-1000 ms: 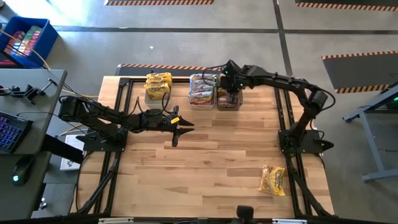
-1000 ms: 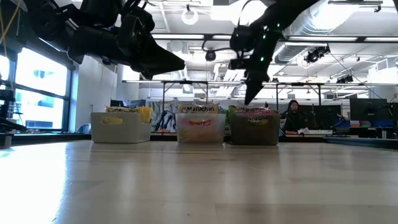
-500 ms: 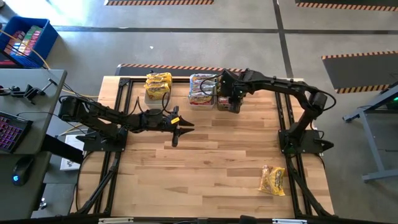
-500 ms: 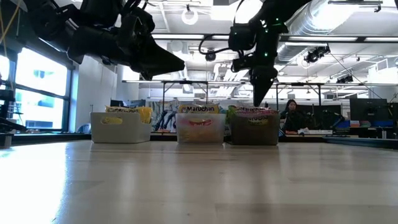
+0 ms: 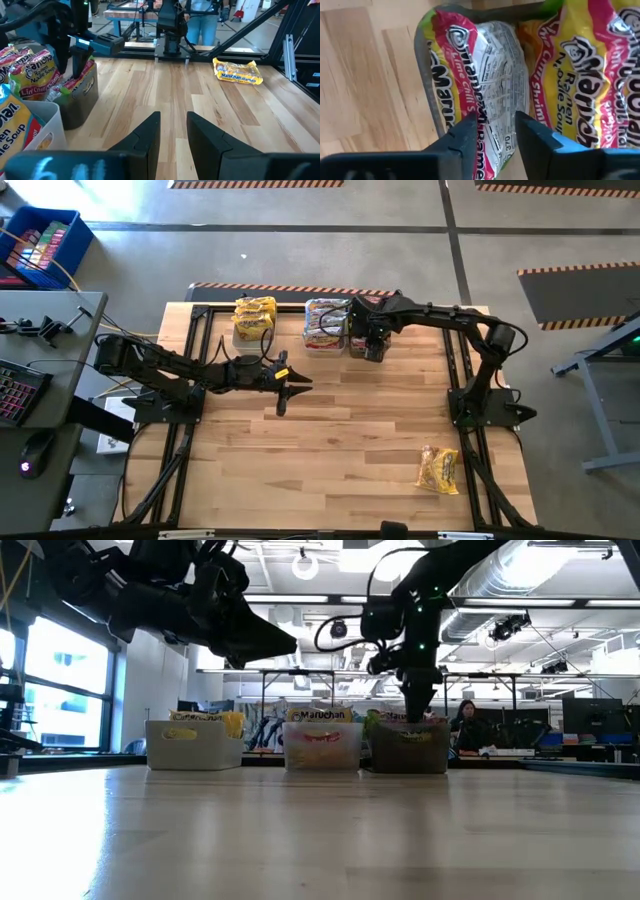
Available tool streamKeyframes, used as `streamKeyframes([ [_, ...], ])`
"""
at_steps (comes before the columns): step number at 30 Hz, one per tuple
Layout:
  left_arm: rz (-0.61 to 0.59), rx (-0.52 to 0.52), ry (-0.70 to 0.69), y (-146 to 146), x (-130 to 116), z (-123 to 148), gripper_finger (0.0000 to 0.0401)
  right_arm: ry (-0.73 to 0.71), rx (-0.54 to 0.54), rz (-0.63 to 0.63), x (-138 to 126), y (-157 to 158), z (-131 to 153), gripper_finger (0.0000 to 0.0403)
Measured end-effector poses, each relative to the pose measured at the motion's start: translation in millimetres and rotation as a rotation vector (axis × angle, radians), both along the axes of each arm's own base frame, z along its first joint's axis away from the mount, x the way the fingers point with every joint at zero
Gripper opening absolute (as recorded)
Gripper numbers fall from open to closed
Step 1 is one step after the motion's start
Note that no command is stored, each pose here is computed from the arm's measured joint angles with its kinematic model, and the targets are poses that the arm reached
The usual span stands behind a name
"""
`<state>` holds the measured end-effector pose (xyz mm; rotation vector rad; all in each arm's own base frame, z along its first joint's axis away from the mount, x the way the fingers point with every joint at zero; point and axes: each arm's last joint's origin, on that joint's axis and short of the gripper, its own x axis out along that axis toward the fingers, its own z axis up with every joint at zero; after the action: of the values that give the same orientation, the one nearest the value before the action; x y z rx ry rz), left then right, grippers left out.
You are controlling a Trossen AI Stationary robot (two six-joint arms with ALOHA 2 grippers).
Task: Sort Maruchan noodles
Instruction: Adjust the green noodle packs on the transparent black bin
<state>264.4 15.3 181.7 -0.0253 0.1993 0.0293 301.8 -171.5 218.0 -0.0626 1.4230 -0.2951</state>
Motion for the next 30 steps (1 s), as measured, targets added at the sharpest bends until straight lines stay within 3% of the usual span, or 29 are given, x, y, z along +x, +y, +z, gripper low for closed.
streamKeyframes([
  [8, 0.000, 0.001, 0.000, 0.1, 0.0, 0.0, 0.0087, 0.005, -0.006, 0.049, 0.6, -0.1, 0.1, 0.0007],
  [19, 0.000, 0.001, 0.000, 0.0, 0.0, 0.0, 0.0087, 0.015, -0.113, 0.056, 2.1, -4.0, 4.5, 0.0001],
  [26, 0.000, 0.001, 0.000, 0.1, 0.0, 0.0, 0.0087, 0.014, -0.259, 0.027, 1.9, -10.7, 13.9, 0.0000],
  [30, 0.000, 0.001, 0.002, 0.0, 0.0, -0.2, 0.0087, -0.020, -0.274, 0.014, 2.7, -15.0, 15.8, 0.0000],
])
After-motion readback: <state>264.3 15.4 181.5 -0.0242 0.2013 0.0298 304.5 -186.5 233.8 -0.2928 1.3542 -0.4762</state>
